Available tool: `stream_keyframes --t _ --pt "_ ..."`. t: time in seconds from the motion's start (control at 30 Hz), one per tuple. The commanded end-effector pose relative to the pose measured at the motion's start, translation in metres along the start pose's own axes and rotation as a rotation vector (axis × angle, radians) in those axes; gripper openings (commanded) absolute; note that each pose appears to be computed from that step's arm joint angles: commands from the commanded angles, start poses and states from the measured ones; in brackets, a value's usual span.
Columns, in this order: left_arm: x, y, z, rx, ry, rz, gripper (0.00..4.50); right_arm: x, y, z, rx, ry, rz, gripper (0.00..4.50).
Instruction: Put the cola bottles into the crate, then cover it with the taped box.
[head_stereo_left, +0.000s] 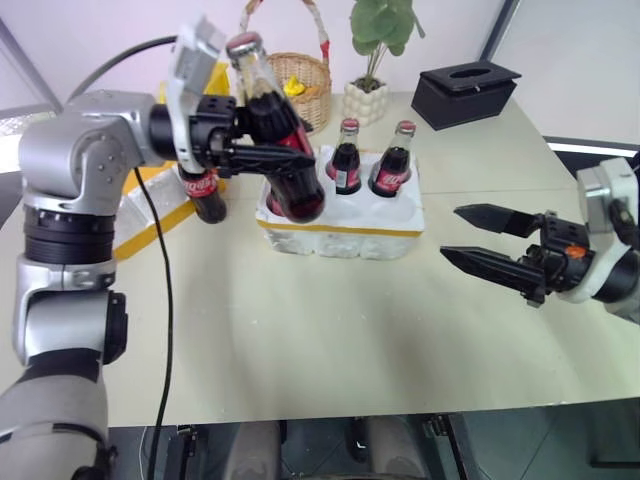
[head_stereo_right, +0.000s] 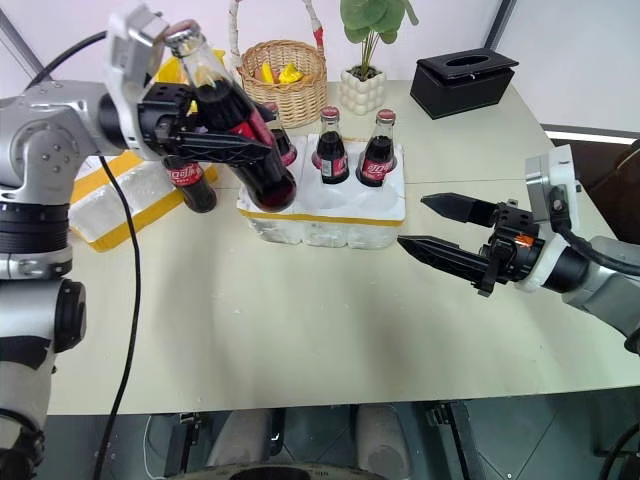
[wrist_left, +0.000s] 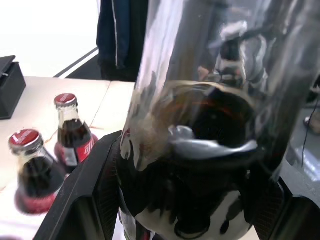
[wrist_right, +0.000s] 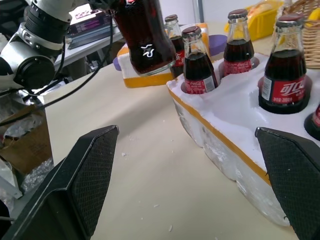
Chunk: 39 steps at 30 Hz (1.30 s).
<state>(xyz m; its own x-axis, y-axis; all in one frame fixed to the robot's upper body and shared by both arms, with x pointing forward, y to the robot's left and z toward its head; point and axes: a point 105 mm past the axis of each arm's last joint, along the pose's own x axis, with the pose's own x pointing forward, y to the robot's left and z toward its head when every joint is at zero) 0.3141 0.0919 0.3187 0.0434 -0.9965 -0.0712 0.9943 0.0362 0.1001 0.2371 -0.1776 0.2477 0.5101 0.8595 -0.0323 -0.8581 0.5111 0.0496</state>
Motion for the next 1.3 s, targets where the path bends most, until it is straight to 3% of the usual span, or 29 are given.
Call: stream_keyframes --t 0.03,0.23,0.5,0.8,0.93,1.3 --pt "0.012 -0.007 0.029 0.067 -0.025 -0.016 2.68 0.001 0.007 0.008 -0.038 -0.037 0.018 4.50" --pt "0.045 0.017 0.034 0.079 0.027 0.121 2.68 0.003 0.007 0.009 -0.036 -0.044 0.022 4.50" --pt "0.076 0.032 0.012 0.045 0.108 0.183 2.68 0.006 0.006 0.009 -0.036 -0.056 0.015 4.50" --pt "0.086 0.057 -0.009 0.073 0.182 0.361 2.68 0.002 0.007 0.007 -0.032 -0.068 -0.018 4.50" --pt "0.095 0.059 -0.013 0.054 0.161 0.366 2.68 0.002 0.007 0.008 -0.032 -0.076 -0.025 4.50" --pt "0.096 0.055 -0.036 0.108 0.276 0.377 2.68 -0.002 -0.001 0.014 -0.079 -0.067 -0.074 4.50"
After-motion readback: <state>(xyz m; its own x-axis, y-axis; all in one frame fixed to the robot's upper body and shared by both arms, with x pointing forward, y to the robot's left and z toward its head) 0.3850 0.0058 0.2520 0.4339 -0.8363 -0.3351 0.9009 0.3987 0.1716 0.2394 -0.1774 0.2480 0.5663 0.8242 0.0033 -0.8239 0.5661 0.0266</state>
